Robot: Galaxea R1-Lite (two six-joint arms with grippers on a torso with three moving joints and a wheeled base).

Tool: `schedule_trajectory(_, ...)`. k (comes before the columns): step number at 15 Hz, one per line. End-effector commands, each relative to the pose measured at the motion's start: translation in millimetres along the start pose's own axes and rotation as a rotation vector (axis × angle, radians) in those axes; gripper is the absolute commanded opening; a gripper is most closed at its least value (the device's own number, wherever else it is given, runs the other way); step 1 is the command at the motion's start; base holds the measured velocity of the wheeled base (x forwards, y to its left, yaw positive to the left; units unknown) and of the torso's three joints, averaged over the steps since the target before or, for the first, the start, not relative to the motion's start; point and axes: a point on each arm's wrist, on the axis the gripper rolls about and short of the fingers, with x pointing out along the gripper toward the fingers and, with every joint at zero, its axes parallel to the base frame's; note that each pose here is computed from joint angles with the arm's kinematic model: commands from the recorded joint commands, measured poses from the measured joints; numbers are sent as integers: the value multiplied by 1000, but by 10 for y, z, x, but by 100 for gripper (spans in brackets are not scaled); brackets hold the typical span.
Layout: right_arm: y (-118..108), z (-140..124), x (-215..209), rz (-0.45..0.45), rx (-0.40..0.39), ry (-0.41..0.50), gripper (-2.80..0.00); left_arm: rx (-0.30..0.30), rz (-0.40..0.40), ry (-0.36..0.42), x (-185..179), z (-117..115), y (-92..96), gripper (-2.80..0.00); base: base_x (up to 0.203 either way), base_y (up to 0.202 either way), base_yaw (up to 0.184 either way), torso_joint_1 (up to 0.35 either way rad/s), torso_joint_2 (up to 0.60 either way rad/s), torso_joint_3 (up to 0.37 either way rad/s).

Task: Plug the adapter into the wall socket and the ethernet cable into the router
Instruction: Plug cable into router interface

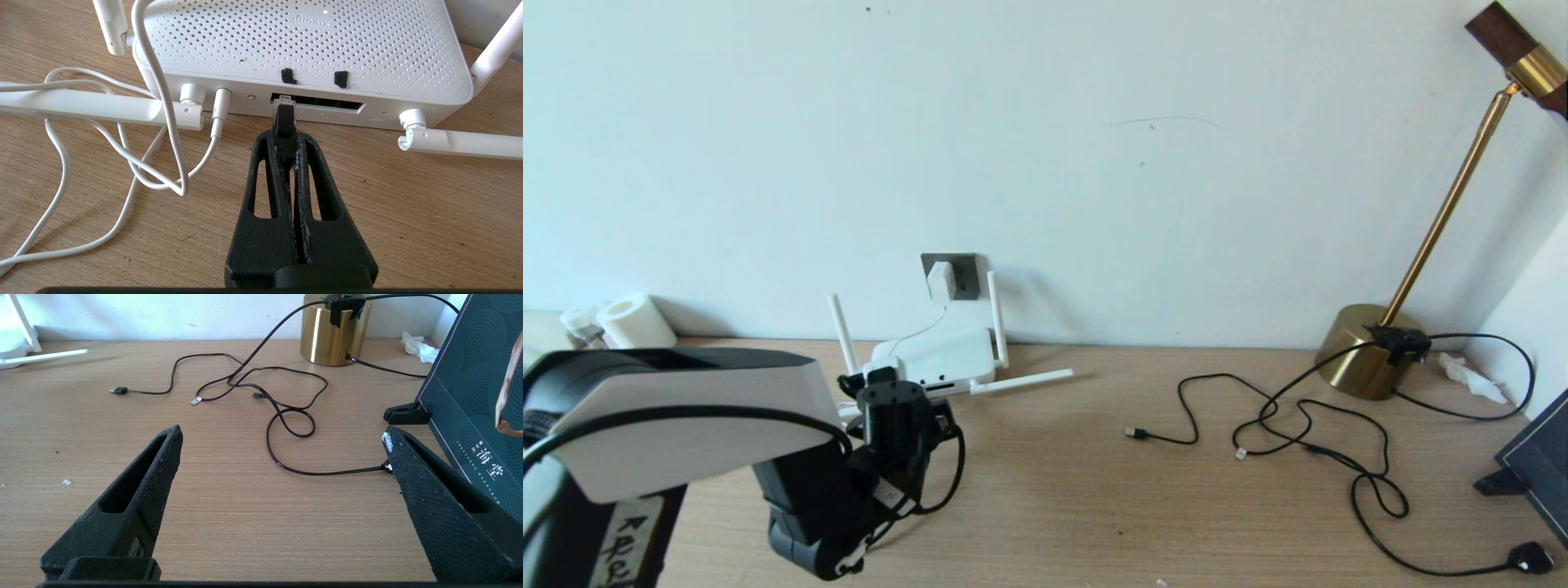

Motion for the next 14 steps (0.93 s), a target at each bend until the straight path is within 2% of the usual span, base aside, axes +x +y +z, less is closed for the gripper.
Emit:
schedule_trajectory(1, 0, 1, 1, 0, 0, 1, 0, -7, 1, -9, 3, 11, -5, -280, 0, 0, 0, 0, 0, 0)
schedule_trajectory(9, 0, 1, 1, 0, 0, 1, 0, -11, -2, -19, 23, 32, -25, -280, 0, 0, 0, 0, 0, 0)
schedule_trajectory(14, 0, 1, 1, 0, 0, 1, 0, 7, -2, -21, 29, 33, -29, -280, 0, 0, 0, 0, 0, 0)
